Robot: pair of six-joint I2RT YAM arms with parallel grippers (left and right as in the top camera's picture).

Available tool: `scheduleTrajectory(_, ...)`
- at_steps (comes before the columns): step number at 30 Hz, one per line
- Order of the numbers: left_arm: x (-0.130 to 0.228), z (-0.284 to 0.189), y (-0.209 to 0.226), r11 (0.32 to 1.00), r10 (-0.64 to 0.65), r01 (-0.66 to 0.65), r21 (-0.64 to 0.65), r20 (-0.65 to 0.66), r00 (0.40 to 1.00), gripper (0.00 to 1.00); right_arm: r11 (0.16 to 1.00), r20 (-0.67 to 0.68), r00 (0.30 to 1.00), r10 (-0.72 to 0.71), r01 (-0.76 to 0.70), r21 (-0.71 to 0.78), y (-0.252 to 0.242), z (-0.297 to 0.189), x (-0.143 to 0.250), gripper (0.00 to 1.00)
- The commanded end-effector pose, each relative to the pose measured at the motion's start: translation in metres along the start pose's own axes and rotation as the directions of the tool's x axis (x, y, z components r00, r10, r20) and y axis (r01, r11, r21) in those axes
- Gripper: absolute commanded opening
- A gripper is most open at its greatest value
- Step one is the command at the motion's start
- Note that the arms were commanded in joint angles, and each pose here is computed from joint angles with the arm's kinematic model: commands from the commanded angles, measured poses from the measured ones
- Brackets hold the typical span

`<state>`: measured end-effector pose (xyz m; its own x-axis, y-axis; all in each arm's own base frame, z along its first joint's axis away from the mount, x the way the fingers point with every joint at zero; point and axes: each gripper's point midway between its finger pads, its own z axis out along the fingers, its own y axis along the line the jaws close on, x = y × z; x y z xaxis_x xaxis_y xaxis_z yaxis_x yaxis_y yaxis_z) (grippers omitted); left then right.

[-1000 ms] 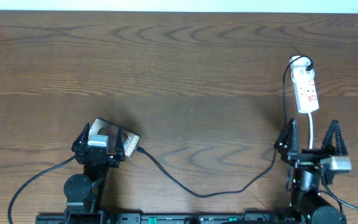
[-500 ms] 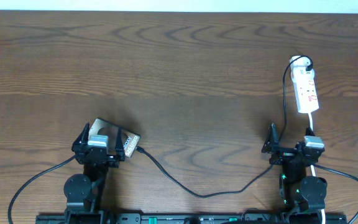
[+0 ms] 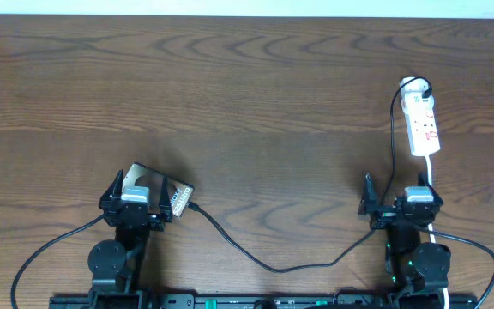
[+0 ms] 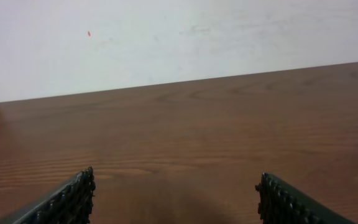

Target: Plug charger to phone and switch on socket

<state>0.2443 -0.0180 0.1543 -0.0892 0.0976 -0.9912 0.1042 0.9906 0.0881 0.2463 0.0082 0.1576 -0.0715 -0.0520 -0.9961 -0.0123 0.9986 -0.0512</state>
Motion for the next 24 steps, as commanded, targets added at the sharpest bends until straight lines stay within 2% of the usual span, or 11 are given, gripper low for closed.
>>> scheduleTrajectory(1,0.0143,0.0006,-0.0062,0.999,0.012,-0.011,0.035,-0.041,0.999,0.82,0.996,-0.001,0.998,-0.069,0.069,-0.050,0.0088,-0.0005,0.0017,0.99)
scheduleTrajectory(12,0.0143,0.0006,-0.0062,0.999,0.012,-0.011,0.035,-0.041,0.999,0.82,0.996,0.000,0.998,-0.064,0.064,-0.067,0.0118,-0.0007,0.0017,0.99)
scheduleTrajectory(15,0.0143,0.0006,-0.0062,0.999,0.012,-0.011,0.035,-0.041,0.999,0.82,0.998,-0.004,1.000,0.005,-0.006,-0.061,0.0108,-0.0007,0.0017,0.99)
scheduleTrajectory(24,0.0143,0.0006,-0.0062,0.999,0.012,-0.011,0.035,-0.041,0.999,0.82,0.998,-0.004,1.000,0.010,-0.011,-0.058,0.0102,-0.0006,0.0017,0.99)
